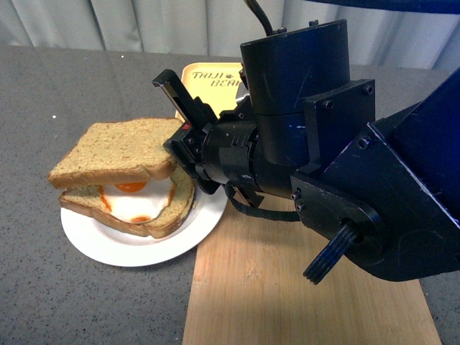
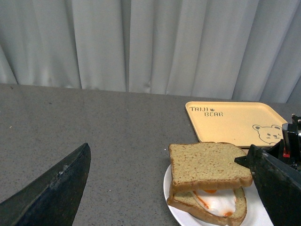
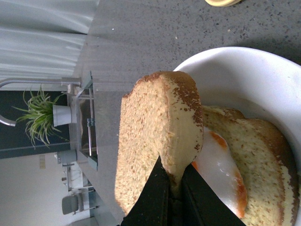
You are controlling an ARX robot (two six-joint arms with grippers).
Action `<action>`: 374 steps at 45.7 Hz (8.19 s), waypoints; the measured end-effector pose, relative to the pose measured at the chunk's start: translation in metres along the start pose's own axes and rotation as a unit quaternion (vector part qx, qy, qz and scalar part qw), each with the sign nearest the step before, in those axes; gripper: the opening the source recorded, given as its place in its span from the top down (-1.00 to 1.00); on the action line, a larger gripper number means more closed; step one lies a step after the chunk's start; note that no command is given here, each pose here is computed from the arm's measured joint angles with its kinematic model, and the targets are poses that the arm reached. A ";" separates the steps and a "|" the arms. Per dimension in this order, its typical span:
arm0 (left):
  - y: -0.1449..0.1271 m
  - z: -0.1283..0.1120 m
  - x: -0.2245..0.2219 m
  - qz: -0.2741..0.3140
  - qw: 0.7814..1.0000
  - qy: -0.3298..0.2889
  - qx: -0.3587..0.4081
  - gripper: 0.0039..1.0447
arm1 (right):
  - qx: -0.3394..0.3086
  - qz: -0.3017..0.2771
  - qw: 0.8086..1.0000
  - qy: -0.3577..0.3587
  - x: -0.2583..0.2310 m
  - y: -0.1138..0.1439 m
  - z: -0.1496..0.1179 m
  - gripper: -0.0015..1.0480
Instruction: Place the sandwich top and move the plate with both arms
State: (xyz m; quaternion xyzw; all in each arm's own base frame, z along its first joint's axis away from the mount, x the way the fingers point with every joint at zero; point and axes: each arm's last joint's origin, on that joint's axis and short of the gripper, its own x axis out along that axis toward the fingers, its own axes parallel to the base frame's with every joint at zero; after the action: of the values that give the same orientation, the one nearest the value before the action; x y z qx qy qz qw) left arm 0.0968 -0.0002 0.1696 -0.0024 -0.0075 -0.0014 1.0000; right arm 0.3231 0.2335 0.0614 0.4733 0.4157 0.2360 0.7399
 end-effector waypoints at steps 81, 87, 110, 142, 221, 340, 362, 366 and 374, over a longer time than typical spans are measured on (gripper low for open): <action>0.000 0.000 0.000 0.000 1.000 0.000 0.000 -0.88 | -0.473 -0.235 0.747 -0.404 -0.302 -0.017 -0.016 0.98; 0.000 0.000 0.000 0.000 1.000 0.000 0.000 -0.88 | -0.471 -0.238 0.743 -0.413 -0.314 -0.019 -0.017 0.98; 0.000 0.000 0.000 0.000 1.000 0.000 0.000 -0.88 | -0.473 -0.233 0.740 -0.418 -0.326 -0.016 -0.032 0.98; 0.000 0.000 0.000 0.000 1.000 0.000 0.000 -0.88 | -0.471 -0.238 0.745 -0.408 -0.333 -0.020 -0.045 0.98; 0.000 0.000 0.000 0.000 1.000 0.000 0.000 -0.88 | -0.474 -0.233 0.741 -0.416 -0.336 -0.020 -0.050 -0.82; -0.038 -0.094 0.157 0.031 0.770 0.426 -0.474 0.93 | -0.474 -0.233 0.741 -0.416 -0.336 -0.020 -0.050 -0.82; -0.053 -0.065 0.182 -0.071 0.761 0.287 -0.577 0.94 | -0.474 -0.233 0.741 -0.416 -0.336 -0.020 -0.050 -0.82; -0.069 -0.066 0.201 -0.075 0.758 0.281 -0.584 0.94 | -0.474 -0.233 0.741 -0.416 -0.336 -0.020 -0.050 -0.82; -0.113 -0.070 0.244 -0.078 0.751 0.283 -0.592 0.94 | -0.474 -0.234 0.740 -0.416 -0.336 -0.020 -0.050 -0.82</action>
State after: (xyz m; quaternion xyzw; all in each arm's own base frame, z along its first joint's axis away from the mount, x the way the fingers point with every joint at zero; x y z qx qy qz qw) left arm 0.3417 -0.1142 0.1040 -0.5927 0.2783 -0.0845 0.7511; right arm 0.0977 0.0003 0.1650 0.0010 -0.0010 0.0021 1.0000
